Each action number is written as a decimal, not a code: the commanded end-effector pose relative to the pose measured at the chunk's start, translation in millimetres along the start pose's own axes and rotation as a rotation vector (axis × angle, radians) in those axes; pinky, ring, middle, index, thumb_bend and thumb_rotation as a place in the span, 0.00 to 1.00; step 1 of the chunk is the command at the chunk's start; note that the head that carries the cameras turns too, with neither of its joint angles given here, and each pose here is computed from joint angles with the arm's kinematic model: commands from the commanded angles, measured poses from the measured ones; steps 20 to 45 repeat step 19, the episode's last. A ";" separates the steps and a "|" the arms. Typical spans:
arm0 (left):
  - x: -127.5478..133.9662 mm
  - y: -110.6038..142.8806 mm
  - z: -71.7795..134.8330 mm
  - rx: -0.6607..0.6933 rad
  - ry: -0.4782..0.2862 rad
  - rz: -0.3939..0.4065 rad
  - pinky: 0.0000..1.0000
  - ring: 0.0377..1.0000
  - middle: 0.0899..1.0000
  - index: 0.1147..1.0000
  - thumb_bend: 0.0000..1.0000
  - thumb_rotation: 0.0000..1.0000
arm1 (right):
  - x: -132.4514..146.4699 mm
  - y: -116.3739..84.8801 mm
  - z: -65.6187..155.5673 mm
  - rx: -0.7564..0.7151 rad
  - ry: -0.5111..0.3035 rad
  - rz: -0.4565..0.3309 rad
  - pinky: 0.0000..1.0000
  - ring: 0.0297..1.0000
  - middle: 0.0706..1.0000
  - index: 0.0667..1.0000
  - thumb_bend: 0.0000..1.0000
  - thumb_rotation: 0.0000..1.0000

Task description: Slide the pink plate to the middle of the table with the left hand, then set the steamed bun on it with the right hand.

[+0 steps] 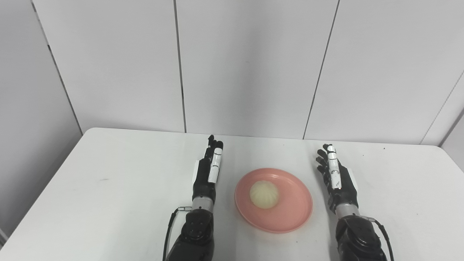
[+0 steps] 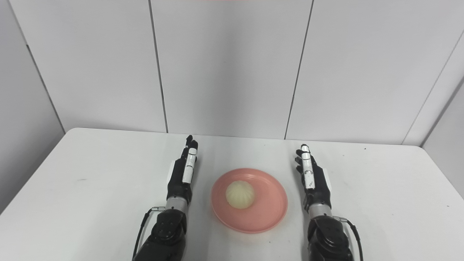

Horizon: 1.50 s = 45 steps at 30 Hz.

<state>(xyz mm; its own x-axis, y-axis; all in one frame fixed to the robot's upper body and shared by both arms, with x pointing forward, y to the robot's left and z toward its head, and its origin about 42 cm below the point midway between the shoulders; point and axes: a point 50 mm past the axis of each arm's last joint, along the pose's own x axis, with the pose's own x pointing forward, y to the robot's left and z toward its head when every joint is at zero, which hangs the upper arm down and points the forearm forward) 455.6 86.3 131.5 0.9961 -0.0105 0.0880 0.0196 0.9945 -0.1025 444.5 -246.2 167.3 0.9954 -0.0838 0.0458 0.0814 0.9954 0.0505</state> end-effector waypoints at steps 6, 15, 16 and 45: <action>-2.4 2.8 -1.6 -0.059 0.058 0.014 1.00 1.00 1.00 1.00 0.66 1.00 | -3.3 7.0 1.7 -0.016 -0.074 0.058 1.00 0.99 0.96 0.96 0.80 1.00; -6.9 7.5 -1.0 -0.048 0.054 0.003 1.00 1.00 1.00 1.00 0.66 0.99 | -10.2 6.9 -12.9 -0.014 -0.110 0.144 1.00 1.00 0.97 0.96 0.86 1.00; -7.9 8.4 -1.0 -0.051 0.056 0.003 1.00 1.00 1.00 1.00 0.66 0.99 | -11.4 7.4 -14.2 -0.001 -0.108 0.153 1.00 1.00 0.97 0.96 0.87 1.00; -10.5 11.1 -0.5 -0.052 0.058 0.002 1.00 1.00 1.00 1.00 0.66 0.98 | -15.4 8.6 -17.7 0.014 -0.107 0.164 1.00 1.00 0.98 0.97 0.87 1.00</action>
